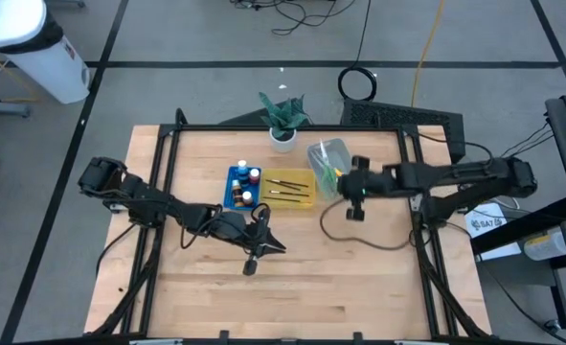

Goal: Pick & Place Paint Supplies
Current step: Put the grey scissor into the gray bin, then return to home position

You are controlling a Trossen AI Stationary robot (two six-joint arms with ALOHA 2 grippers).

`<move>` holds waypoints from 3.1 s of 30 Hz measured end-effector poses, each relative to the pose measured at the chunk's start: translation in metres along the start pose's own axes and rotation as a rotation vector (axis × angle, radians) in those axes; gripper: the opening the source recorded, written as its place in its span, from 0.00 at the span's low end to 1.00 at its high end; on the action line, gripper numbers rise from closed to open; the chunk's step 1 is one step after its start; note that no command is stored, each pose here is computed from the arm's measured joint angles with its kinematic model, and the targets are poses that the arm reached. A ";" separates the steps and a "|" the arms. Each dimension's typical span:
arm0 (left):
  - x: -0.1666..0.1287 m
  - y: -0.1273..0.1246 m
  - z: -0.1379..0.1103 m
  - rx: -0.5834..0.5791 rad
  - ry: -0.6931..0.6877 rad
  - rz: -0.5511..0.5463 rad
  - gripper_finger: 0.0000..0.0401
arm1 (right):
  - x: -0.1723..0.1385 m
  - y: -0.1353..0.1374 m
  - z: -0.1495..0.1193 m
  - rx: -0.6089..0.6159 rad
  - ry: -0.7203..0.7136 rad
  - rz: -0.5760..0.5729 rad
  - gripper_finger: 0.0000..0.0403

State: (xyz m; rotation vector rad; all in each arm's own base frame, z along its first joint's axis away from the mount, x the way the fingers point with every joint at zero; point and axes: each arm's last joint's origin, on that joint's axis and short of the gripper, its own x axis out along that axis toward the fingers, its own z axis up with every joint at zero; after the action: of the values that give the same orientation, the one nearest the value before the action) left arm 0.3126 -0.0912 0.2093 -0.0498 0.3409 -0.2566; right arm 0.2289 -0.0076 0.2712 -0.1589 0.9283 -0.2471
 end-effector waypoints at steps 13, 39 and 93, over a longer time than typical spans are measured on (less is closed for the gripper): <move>0.000 0.000 -0.002 0.048 0.022 0.002 0.12 | 0.056 -0.038 -0.051 -0.127 0.044 0.004 0.04; -0.025 0.001 0.013 -0.008 0.056 -0.003 0.12 | 0.044 -0.044 -0.055 0.158 -0.222 -0.069 0.34; -0.193 0.054 -0.106 0.073 -0.309 0.130 0.12 | -0.003 -0.005 -0.159 0.296 -0.980 0.185 0.34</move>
State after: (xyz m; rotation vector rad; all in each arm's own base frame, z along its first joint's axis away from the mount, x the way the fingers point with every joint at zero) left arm 0.1144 0.0100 0.1668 0.0048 0.0268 -0.1291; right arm 0.0984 -0.0159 0.1802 0.0850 -0.0732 -0.1041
